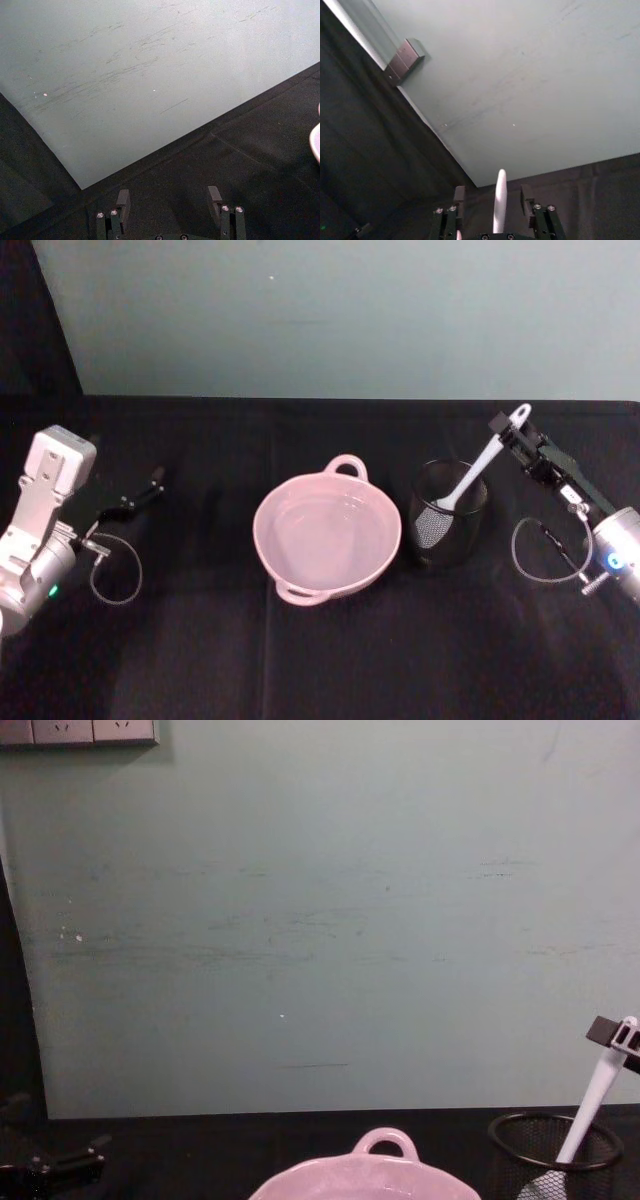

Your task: Use the one hand to pick up the spoon and stir the clear water in the bowl.

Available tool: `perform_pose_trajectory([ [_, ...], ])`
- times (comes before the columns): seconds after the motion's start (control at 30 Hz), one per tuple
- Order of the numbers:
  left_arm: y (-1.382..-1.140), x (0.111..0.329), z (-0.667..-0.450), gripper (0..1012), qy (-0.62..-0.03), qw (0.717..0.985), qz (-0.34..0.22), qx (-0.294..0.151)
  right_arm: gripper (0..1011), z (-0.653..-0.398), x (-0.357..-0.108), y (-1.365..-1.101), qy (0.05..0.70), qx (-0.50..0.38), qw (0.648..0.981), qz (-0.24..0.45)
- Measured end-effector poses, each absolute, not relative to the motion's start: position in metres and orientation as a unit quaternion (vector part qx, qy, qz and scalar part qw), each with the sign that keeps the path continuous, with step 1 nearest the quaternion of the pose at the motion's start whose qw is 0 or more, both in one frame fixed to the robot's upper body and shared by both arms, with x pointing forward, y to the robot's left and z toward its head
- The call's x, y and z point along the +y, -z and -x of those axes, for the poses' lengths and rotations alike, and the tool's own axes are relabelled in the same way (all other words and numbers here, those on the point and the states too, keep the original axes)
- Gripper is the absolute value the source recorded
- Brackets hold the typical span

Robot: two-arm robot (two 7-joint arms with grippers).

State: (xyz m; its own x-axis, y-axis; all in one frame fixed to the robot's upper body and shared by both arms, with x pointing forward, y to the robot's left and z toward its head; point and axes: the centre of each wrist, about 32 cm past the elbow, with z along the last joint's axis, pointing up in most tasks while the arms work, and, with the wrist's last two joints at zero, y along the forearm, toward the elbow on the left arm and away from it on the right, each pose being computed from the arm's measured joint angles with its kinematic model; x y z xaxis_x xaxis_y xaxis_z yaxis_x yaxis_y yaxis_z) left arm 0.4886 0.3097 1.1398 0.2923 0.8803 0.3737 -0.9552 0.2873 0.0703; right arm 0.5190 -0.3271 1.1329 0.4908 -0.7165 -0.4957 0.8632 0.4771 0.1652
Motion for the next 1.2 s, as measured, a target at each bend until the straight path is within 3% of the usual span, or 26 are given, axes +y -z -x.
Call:
perform_pose_trajectory([
  [0.23,-1.14,0.31,-0.489,1011,-0.58,0.791,-0.141,-0.132,882,-0.509,-0.327,-1.141,0.48,0.19,0.838,-0.179],
  [0.4,-1.14,0.31,-0.489,1011,-0.58,0.791,-0.141,-0.132,1002,-0.488,-0.33,-1.163,0.485,0.179,0.845,-0.137],
  [0.57,-1.14,0.31,-0.489,1011,-0.58,0.791,-0.141,-0.132,1002,-0.469,-0.342,-1.182,0.5,0.164,0.846,-0.083],
  [0.8,-1.14,0.31,-0.489,1011,-0.58,0.791,-0.141,-0.132,1003,-0.461,-0.357,-1.181,0.53,0.149,0.834,-0.042],
  [1.0,-1.14,0.31,-0.489,1011,-0.58,0.791,-0.141,-0.132,1003,-0.473,-0.365,-1.171,0.551,0.131,0.824,-0.011],
  [1.2,-1.14,0.31,-0.489,1011,-0.58,0.791,-0.141,-0.132,1003,-0.504,-0.36,-1.162,0.56,0.074,0.825,0.026],
])
